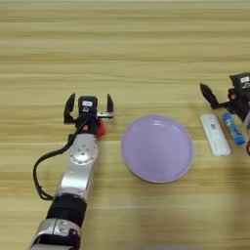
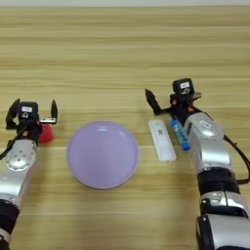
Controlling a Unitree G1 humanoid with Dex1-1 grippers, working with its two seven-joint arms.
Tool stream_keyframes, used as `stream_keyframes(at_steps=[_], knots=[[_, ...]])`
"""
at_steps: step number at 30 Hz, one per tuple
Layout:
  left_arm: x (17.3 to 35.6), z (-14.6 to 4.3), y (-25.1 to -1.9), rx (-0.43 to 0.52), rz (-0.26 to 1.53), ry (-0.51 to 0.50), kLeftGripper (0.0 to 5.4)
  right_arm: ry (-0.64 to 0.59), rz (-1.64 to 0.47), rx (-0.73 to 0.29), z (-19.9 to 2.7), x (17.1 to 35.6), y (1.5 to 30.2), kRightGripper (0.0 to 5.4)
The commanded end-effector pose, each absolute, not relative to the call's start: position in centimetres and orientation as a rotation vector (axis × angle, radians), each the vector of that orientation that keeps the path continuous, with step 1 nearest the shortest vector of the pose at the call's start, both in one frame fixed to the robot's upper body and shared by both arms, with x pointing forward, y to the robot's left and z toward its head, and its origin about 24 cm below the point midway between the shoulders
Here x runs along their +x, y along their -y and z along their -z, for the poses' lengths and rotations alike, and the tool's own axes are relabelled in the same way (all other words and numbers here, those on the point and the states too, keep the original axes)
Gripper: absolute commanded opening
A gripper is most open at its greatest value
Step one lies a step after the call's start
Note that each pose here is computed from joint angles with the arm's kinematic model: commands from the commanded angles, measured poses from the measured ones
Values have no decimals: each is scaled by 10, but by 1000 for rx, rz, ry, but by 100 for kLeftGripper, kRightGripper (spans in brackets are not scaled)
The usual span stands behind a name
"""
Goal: Move the objects on the table
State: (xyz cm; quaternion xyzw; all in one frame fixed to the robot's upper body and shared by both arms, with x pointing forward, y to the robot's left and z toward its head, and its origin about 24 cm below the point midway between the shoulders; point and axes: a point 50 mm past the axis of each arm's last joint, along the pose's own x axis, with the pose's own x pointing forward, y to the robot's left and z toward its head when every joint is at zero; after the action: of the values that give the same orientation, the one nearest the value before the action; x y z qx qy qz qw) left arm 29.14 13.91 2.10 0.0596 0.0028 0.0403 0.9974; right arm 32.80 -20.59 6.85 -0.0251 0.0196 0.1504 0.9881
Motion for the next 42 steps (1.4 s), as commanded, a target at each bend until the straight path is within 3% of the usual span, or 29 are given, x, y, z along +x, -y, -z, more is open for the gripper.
stream_keyframes(at_steps=[1,21,42], knots=[[291,-19,-144,129,-78,-18,540,-24,-329,-44,-63,321,188,539],[294,0,-163,159,-26,-113,540,-13,-351,-48,-49,314,152,539],[295,14,-156,200,49,-177,540,-27,-351,-46,-45,315,147,539]])
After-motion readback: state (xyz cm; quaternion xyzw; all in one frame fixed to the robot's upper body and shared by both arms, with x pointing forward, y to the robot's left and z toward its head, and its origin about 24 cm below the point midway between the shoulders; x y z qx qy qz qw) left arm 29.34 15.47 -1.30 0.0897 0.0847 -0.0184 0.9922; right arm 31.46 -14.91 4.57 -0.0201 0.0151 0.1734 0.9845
